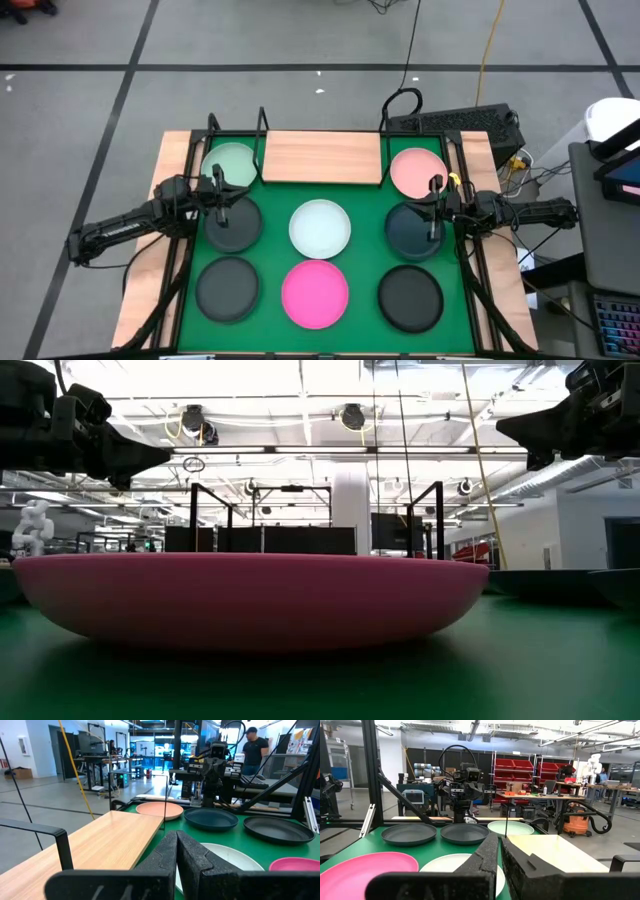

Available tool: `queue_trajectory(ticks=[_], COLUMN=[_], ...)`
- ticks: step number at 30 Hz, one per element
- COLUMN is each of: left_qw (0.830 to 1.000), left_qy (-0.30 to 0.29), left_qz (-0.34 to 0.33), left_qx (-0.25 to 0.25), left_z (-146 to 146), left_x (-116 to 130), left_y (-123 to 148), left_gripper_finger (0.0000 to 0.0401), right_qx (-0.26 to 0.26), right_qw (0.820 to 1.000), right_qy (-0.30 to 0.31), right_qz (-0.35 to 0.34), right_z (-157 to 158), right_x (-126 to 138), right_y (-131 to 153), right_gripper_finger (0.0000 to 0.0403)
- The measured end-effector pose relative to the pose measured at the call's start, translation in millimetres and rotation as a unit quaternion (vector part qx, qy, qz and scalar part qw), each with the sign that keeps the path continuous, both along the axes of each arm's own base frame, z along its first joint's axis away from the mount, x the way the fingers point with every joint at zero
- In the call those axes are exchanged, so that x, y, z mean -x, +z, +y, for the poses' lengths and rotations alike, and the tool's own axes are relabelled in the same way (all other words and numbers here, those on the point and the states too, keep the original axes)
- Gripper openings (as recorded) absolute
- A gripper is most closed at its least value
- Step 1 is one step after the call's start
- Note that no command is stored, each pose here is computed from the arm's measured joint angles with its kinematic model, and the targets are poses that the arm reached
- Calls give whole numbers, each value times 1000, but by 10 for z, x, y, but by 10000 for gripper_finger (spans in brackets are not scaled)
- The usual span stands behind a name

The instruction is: Place and stack plates onto a shelf

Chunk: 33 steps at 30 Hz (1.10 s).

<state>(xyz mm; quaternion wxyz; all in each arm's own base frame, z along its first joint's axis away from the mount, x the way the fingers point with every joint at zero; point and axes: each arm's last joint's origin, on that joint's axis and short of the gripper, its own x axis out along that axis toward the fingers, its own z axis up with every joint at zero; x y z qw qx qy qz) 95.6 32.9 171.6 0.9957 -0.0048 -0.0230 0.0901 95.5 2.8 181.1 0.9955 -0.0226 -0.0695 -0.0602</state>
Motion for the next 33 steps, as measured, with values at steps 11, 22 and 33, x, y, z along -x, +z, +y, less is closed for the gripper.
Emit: queue_trajectory(ticks=[11,22,33], left_qw=[1000,1000,1000], left_qy=[0,0,0], left_qz=[0,0,0], left_qx=[0,0,0], left_z=[0,0,0], left_x=[0,0,0], left_y=[1,1,0], left_gripper_finger=[10,10,10], right_qx=[0,-4,-3], right_qw=[1000,999,1000], right_qy=[0,0,-1], right_qz=[0,-31,-30], right_z=[0,-1,-1], right_x=[0,11,10], right_y=[0,59,57], right_gripper_finger=[9,9,9])
